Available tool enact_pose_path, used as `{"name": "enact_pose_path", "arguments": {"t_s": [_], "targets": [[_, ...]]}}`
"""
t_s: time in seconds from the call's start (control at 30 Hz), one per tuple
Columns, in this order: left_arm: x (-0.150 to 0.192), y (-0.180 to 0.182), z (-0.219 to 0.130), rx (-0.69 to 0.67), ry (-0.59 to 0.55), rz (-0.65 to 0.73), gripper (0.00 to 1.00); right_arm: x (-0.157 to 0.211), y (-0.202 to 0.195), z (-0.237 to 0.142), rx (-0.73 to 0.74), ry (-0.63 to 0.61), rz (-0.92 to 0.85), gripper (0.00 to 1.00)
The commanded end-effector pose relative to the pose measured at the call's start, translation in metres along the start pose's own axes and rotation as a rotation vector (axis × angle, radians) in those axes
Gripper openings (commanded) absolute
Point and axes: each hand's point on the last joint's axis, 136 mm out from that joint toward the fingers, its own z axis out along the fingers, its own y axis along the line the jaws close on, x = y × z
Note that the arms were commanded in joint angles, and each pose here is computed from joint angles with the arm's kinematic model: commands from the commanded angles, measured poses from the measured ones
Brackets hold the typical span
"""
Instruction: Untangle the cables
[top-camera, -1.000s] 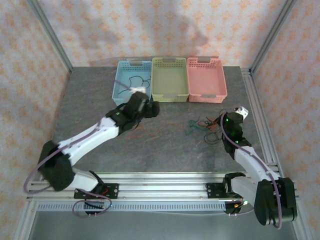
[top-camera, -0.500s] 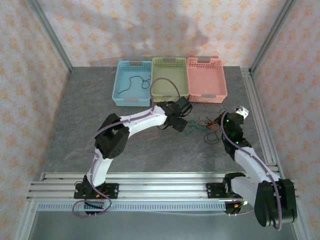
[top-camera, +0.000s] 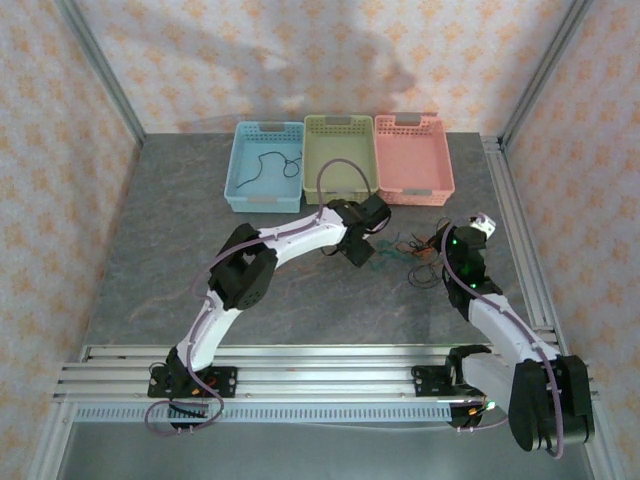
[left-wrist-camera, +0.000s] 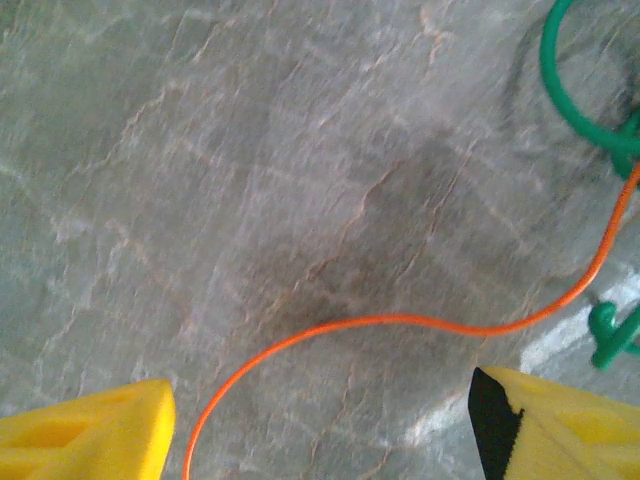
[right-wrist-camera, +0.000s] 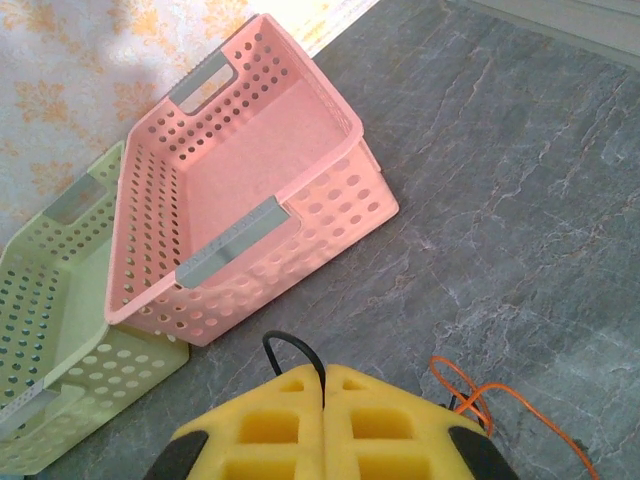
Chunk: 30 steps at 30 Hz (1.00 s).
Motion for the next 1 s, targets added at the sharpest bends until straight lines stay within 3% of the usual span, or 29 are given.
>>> {"name": "enact_pose_path", "arguments": {"t_s": [0.0,0.37,0.97], "targets": [[0.004,-0.002,0.006,0.009,0.050,0.062,0.78,-0.003,0.006,0.000,-0.030,-0.015,0.017,0.00],[-0.008,-0.010,0.022,0.034,0.064,0.084,0.72,-0.001,0.008,0.002,-0.036,-0.006,0.016,0.00],[0.010,-0.024,0.030,0.145,0.105,0.049,0.63,-0.002,0.010,0.001,-0.046,-0.007,0.015,0.00]]}}
